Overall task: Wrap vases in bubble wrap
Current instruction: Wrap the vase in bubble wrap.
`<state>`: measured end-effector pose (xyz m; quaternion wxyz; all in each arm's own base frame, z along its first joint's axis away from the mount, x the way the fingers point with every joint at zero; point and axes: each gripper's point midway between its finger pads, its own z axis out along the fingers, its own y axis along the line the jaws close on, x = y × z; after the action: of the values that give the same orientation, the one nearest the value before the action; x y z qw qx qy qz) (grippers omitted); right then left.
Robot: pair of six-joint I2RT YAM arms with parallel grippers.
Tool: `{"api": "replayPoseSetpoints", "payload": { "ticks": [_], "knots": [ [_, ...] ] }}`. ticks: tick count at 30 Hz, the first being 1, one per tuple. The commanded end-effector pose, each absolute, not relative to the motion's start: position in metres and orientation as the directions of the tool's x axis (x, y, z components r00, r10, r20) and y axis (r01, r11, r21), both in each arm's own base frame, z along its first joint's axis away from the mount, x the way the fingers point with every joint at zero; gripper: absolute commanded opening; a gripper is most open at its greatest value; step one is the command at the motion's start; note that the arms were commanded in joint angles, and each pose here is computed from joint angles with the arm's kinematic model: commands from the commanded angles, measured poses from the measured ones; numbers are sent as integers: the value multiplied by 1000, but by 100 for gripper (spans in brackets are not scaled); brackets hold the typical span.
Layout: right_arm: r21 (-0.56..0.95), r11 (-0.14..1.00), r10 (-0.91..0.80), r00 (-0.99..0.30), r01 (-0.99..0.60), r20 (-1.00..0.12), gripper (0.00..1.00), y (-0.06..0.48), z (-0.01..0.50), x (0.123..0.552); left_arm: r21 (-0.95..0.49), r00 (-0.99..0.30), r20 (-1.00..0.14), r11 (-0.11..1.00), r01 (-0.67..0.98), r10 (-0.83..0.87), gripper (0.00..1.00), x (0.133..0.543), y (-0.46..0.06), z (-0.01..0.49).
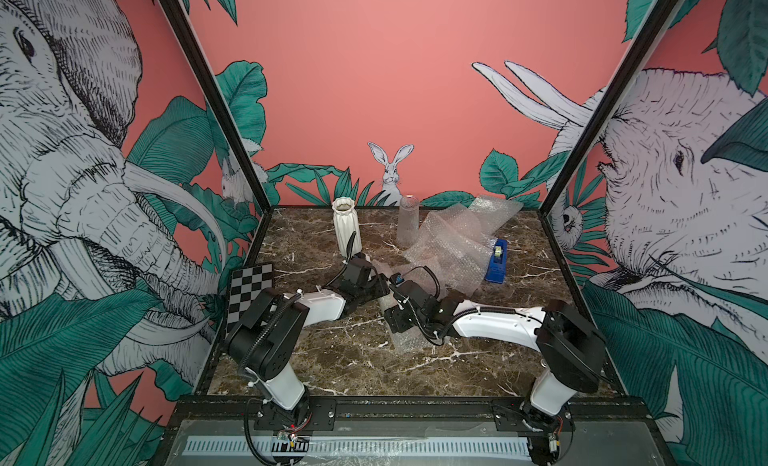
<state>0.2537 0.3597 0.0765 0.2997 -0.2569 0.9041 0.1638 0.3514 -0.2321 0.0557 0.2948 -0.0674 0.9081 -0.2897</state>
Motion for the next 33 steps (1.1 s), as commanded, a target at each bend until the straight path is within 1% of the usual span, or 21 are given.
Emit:
{"api": "replayPoseSetpoints", "payload": {
  "ticks": [1,6,12,15,18,26,29,33],
  "knots": [
    [116,833,-367,-697,-541,-615,73,360,69,257,-462,-848,-449,885,-50,-282,62,338,-206,20],
    [133,836,-363,-720,-532,-592,66,363,56,256,-470,-846,-447,881,-54,-290,63,338,-207,23],
    [169,864,-317,-774,-474,-548,64,356,39,256,-495,-839,-454,868,-45,-302,67,341,-211,34],
    [235,864,-270,-805,-445,-529,65,353,35,258,-508,-830,-466,861,-31,-305,69,344,-213,43],
    [296,847,-241,-816,-441,-526,62,357,36,256,-517,-823,-482,856,-9,-301,73,348,-217,53],
    [514,772,-92,-866,-373,-491,56,361,40,255,-533,-790,-541,844,57,-289,87,354,-218,81],
    [584,740,-25,-882,-333,-471,55,358,40,257,-541,-781,-554,838,76,-287,89,354,-218,85],
    [621,725,23,-891,-298,-453,54,352,36,258,-554,-785,-549,829,84,-288,89,354,-221,83]
  ]
}}
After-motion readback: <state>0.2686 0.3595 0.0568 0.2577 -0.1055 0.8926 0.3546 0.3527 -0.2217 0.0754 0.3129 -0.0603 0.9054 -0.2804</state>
